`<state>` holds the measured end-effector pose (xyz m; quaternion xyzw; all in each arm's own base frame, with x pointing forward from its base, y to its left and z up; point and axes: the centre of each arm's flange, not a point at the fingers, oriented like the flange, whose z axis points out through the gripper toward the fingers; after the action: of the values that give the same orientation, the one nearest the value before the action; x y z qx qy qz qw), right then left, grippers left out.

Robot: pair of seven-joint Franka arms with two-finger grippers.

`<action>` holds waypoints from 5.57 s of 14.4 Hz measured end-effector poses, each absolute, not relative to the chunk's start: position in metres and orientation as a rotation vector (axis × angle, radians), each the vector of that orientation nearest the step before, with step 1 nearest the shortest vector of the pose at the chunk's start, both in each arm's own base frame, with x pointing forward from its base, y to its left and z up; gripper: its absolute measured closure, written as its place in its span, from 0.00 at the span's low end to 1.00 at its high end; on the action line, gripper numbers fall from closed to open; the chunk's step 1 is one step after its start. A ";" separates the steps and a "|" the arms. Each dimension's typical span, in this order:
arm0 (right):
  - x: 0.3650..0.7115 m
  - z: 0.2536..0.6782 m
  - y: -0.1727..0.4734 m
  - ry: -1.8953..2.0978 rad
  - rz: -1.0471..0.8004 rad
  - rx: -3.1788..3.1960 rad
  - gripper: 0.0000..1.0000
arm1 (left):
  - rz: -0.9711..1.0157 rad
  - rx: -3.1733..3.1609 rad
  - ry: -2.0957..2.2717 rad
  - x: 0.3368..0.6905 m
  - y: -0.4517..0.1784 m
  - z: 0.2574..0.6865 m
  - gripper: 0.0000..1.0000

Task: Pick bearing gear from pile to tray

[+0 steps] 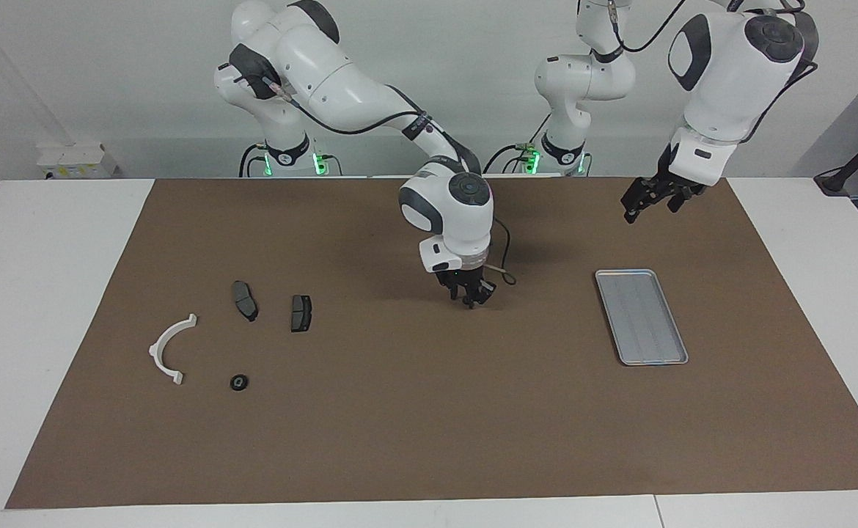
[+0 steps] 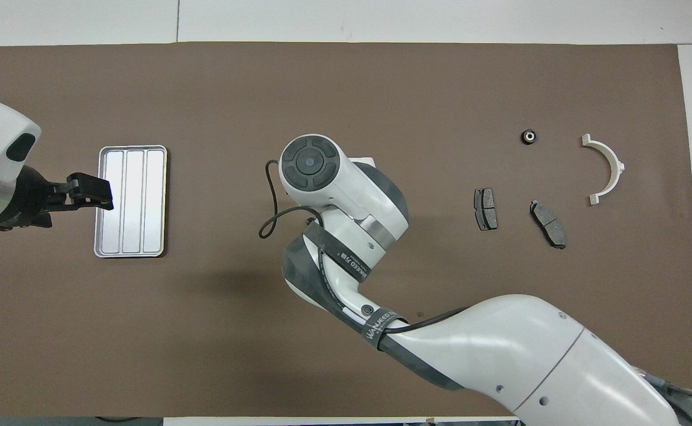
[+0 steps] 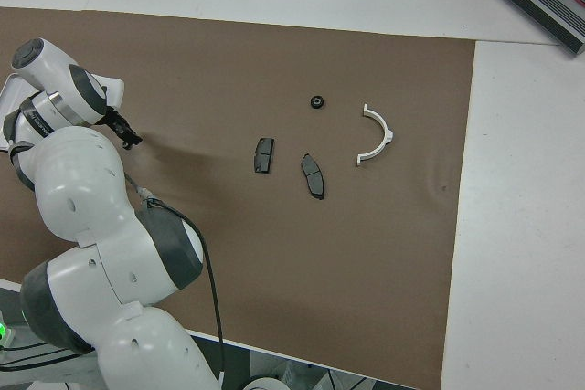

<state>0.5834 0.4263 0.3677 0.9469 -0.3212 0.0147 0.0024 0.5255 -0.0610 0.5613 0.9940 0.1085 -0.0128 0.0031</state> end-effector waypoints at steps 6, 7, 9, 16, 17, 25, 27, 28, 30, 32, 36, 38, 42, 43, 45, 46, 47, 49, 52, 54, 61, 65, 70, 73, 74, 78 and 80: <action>0.639 0.481 0.271 -0.585 -0.035 3.074 0.00 | 0.037 3.061 0.530 0.526 -0.191 0.511 0.00; 0.649 0.486 0.235 -0.481 -0.053 3.084 0.00 | 0.041 3.057 0.538 0.526 -0.222 0.492 0.00; 0.671 0.482 0.157 -0.298 -0.076 3.108 0.00 | 0.045 3.046 0.556 0.527 -0.267 0.455 0.00; 0.692 0.415 0.059 -0.189 -0.036 3.049 0.00 | -0.023 3.062 0.670 0.526 -0.373 0.328 0.00; 0.693 0.399 0.052 -0.183 -0.020 3.039 0.00 | -0.016 3.058 0.674 0.526 -0.370 0.324 0.00; 0.713 0.310 0.009 -0.195 0.042 3.051 0.00 | -0.008 3.055 0.672 0.520 -0.366 0.307 0.16; 0.713 0.299 0.010 -0.192 0.028 3.058 0.00 | -0.016 3.060 0.666 0.516 -0.368 0.304 0.20; 0.714 0.295 0.010 -0.192 0.030 3.062 0.00 | -0.017 3.060 0.665 0.515 -0.368 0.303 0.20; 0.715 0.292 0.010 -0.193 0.043 3.067 0.00 | -0.009 3.056 0.661 0.514 -0.368 0.300 0.20; 0.715 0.292 0.008 -0.198 0.047 3.068 0.00 | -0.010 3.058 0.652 0.510 -0.371 0.298 0.29; 0.715 0.284 -0.005 -0.224 0.045 3.071 0.00 | -0.002 3.053 0.646 0.508 -0.373 0.296 0.30; 0.714 0.280 -0.005 -0.225 0.037 3.073 0.00 | 0.000 3.052 0.647 0.508 -0.373 0.296 0.39; 0.713 0.278 -0.001 -0.233 0.033 3.077 0.19 | -0.008 3.055 0.661 0.507 -0.372 0.295 0.70; 0.713 0.279 -0.001 -0.234 0.033 3.078 0.20 | -0.020 3.063 0.667 0.507 -0.370 0.296 0.76; 0.713 0.280 0.001 -0.239 0.037 3.080 0.29 | -0.040 3.077 0.684 0.510 -0.366 0.303 0.76; 0.713 0.281 0.000 -0.242 0.040 3.079 0.40 | -0.030 3.071 0.700 0.515 -0.359 0.314 0.76; 0.714 0.283 -0.001 -0.245 0.042 3.078 0.53 | -0.026 3.068 0.705 0.520 -0.347 0.329 0.76; 0.713 0.286 -0.001 -0.247 0.046 3.076 0.63 | -0.056 3.092 0.654 0.531 -0.301 0.365 0.76; 0.713 0.286 -0.001 -0.248 0.047 3.076 0.64 | -0.130 3.137 0.457 0.546 -0.205 0.397 0.76; 0.713 0.286 -0.001 -0.248 0.047 3.076 0.64 | -0.149 3.143 0.306 0.559 -0.141 0.395 0.76; 0.700 0.362 0.037 -0.187 -0.132 3.006 0.64 | -0.124 3.132 0.133 0.562 -0.029 0.358 0.76; 0.660 0.469 0.109 -0.167 -0.197 3.002 0.64 | -0.075 3.129 0.126 0.557 0.000 0.341 0.76; 0.602 0.528 0.256 -0.561 -0.174 3.026 0.64 | -0.081 3.129 0.116 0.545 0.008 0.321 0.76; 0.568 0.528 0.348 -0.820 -0.165 3.048 0.64 | -0.073 3.129 0.113 0.540 0.007 0.311 0.76; 0.559 0.523 0.370 -0.881 -0.160 3.049 0.64 | -0.071 3.129 0.113 0.539 0.007 0.310 0.76; 0.549 0.457 0.422 -0.970 -0.175 3.082 0.64 | -0.055 3.130 0.108 0.534 0.005 0.302 0.71; 0.550 0.422 0.428 -0.975 -0.185 3.086 0.64 | -0.052 3.130 0.108 0.534 0.005 0.301 0.66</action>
<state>0.5497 0.4285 0.4219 0.9508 -0.3003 -0.0571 -0.0500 0.5342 0.0051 0.3012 0.9992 0.0346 -0.0167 0.0048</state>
